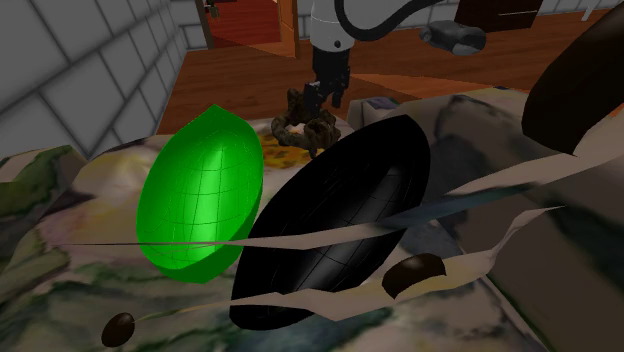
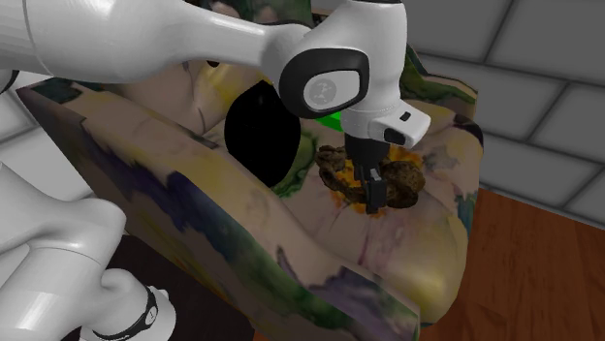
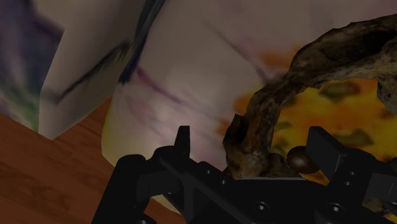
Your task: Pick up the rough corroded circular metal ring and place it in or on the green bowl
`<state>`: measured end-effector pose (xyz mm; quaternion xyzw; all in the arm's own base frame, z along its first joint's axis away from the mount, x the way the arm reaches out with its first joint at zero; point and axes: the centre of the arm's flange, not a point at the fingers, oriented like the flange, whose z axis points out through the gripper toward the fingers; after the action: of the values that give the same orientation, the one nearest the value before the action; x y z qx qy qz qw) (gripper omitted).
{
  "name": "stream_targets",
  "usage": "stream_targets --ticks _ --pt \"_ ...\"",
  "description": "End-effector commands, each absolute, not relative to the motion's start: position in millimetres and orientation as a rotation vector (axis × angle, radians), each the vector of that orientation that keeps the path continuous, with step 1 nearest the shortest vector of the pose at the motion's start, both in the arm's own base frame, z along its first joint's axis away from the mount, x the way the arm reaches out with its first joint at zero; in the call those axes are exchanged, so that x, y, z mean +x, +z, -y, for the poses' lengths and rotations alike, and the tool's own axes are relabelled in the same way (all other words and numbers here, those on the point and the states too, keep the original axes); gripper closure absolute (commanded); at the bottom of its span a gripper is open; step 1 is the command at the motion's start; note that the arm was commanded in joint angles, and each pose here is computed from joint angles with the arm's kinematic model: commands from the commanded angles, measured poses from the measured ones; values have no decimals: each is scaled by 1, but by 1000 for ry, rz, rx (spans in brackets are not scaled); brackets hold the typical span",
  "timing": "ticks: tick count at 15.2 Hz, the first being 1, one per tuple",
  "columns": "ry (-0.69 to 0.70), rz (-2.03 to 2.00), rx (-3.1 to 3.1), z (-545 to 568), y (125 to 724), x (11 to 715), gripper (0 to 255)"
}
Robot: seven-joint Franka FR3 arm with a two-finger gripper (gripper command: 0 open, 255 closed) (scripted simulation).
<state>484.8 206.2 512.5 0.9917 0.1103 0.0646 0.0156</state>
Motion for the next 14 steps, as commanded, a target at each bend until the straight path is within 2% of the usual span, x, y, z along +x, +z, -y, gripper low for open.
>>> stream_targets --ticks 1,7,8,14 --pt "202 -343 3085 -207 511 484 0" --pt "202 -343 3085 -206 511 484 0" --pt "202 -343 3085 -206 511 484 255" --pt "202 -343 3085 -207 511 484 255"
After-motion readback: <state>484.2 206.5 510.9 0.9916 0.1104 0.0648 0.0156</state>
